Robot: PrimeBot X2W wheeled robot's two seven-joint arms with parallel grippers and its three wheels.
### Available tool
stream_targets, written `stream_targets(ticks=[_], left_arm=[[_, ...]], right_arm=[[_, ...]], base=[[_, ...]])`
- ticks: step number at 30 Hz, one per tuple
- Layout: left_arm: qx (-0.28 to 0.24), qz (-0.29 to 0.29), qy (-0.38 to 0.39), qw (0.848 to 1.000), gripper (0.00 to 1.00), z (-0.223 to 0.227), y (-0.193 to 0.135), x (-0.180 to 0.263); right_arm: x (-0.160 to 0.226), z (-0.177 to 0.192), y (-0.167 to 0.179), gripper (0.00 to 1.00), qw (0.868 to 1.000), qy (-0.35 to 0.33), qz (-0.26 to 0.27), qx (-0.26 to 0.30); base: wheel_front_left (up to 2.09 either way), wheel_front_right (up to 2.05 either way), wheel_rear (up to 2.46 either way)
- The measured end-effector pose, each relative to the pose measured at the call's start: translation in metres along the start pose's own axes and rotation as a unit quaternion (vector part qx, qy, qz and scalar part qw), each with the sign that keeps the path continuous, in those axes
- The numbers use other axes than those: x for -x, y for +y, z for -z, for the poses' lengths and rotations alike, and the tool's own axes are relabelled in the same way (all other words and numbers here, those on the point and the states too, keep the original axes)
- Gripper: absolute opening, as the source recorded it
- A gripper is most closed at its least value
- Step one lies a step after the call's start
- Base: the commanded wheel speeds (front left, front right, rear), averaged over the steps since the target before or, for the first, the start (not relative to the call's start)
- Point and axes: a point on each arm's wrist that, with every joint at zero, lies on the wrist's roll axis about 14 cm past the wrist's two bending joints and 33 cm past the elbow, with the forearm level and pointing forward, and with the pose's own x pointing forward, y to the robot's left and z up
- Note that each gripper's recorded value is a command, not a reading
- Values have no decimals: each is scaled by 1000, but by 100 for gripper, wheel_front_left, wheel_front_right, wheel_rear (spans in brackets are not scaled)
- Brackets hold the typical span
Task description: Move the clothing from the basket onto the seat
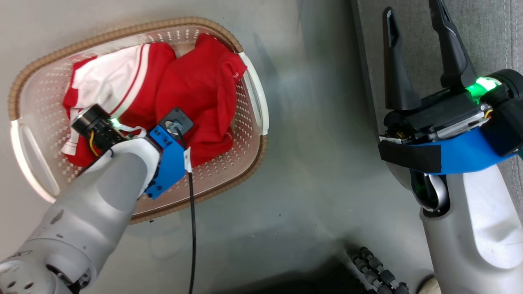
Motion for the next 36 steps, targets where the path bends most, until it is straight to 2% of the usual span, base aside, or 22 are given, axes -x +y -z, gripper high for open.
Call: stream_targets(ticks=[10,17,24,28,36], left_arm=[[19,-13,-121,992,0,-55,-11,43],[42,-41,-215,975,0,-89,-16,95],[56,-93,-284,953,0,-111,-7,160],[69,-127,-327,934,0,-126,0,204],[86,-186,-439,875,0,-155,5,304]], right_arm=[[4,-29,12,100,1000,-21,-11,6],[23,-52,24,100,999,-27,-18,6],[52,-80,34,100,999,-42,-21,3],[71,-99,40,100,998,-56,-25,1],[109,-134,54,100,995,-91,-34,1]], base=[[0,0,0],[0,0,0],[0,0,0],[0,0,0],[0,0,0]])
